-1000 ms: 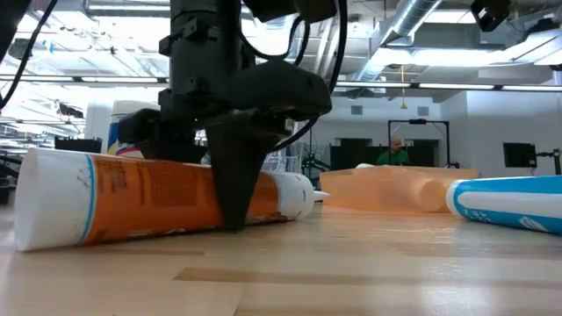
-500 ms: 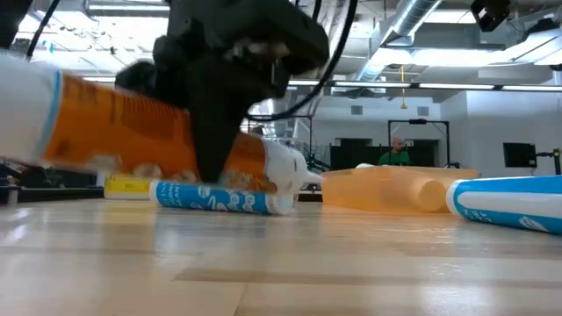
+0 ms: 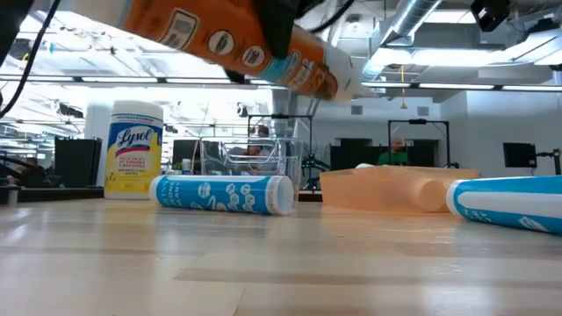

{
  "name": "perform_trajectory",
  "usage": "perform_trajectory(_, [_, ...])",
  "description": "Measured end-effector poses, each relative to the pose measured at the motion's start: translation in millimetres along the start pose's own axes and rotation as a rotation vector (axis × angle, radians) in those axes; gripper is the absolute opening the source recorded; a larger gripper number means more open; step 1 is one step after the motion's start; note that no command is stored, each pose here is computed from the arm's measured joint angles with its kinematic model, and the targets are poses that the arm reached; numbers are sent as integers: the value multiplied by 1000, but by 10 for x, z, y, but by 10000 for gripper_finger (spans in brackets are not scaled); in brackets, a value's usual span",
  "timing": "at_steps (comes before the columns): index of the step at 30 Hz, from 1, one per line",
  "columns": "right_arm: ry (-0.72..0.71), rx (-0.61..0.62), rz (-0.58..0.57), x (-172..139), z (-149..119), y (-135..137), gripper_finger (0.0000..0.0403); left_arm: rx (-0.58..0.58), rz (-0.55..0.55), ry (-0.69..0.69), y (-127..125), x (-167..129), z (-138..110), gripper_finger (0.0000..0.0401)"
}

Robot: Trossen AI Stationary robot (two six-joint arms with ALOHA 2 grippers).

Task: Pick & place silicon tubes, Sealant and Lysol wipes
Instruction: Put the orange sealant into the orange bin

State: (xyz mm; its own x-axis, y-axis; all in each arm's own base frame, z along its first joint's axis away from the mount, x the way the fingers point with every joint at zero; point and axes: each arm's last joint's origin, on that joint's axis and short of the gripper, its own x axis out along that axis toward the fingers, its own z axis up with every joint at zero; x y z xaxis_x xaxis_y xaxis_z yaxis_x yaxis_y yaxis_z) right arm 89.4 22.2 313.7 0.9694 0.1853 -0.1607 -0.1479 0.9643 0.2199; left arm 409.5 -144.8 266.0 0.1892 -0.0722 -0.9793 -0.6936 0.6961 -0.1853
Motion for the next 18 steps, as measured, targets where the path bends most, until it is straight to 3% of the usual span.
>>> perform_trajectory(11, [26,75,-7,62,-11,2,255,88,-19,-352,93,-622,521,194])
perform_trajectory(18, [-8,86,1,215,50,27,255,119,-136,-617,144,-995,893,194])
